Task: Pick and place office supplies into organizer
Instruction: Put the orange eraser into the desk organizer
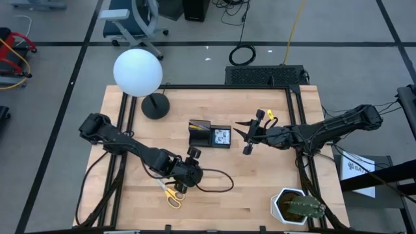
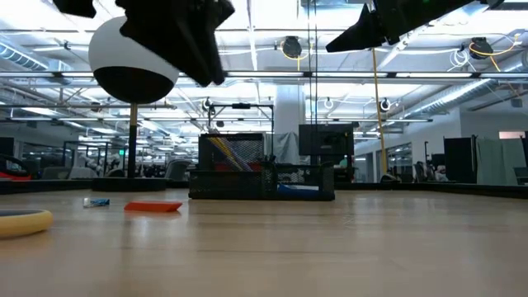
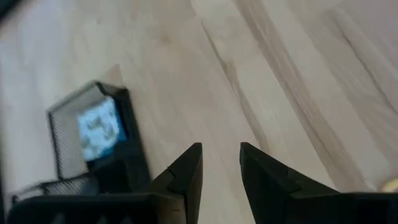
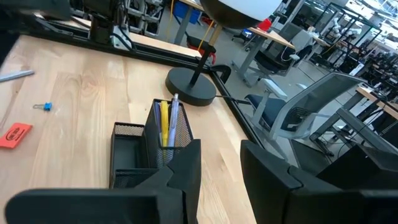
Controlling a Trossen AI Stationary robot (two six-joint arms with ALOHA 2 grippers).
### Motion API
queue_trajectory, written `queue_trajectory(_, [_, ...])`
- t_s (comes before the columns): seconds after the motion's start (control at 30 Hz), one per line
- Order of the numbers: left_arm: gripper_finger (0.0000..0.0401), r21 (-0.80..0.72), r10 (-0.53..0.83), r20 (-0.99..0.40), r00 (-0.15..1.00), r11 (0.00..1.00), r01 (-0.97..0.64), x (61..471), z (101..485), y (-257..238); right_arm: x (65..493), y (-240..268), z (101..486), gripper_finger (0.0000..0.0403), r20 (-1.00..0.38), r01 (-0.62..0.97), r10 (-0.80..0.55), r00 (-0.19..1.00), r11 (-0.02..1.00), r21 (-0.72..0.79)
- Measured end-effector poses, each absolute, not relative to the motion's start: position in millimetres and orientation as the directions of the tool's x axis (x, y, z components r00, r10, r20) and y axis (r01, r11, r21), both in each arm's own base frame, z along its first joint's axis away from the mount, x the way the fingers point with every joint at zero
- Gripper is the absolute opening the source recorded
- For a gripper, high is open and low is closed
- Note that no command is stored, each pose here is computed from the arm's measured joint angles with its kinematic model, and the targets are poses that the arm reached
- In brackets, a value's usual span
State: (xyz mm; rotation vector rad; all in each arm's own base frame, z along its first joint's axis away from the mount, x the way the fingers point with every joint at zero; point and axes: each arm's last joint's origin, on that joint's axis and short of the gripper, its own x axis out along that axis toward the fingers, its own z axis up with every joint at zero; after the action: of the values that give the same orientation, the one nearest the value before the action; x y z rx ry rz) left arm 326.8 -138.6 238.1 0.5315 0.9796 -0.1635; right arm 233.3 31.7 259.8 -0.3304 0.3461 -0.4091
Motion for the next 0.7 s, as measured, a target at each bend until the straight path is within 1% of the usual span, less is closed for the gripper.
queue_trajectory(0.2, [0.0113,0.241,0.065,-0.889,0.454,0.908,0.343,323.4,232.0,-125.8,233.3,31.6,259.8,0.0105,-0.258,0.327,-0.438,0.861,0.866,-0.378])
queue_trajectory(0.33, [0.0113,0.14,0.01,-0.931,0.364,0.933,0.33,320.1,229.0,-117.3,233.3,31.6,259.8,0.0105,-0.258,0.328,-0.438,0.861,0.866,-0.377])
queue_trajectory(0.47, [0.0113,0.125,0.015,-0.945,0.326,0.94,0.318,318.8,227.7,-110.4,233.3,31.6,259.8,0.0105,-0.258,0.328,-0.438,0.861,0.866,-0.377])
queue_trajectory(0.63, [0.0114,0.049,-0.062,-0.954,0.292,0.933,0.356,321.0,225.0,-107.5,233.3,31.6,259.8,0.0105,-0.258,0.328,-0.438,0.861,0.866,-0.377])
queue_trajectory(0.7, [0.0114,0.045,-0.064,-0.956,0.287,0.933,0.358,322.2,222.3,-108.0,233.3,31.6,259.8,0.0105,-0.258,0.328,-0.438,0.861,0.866,-0.377])
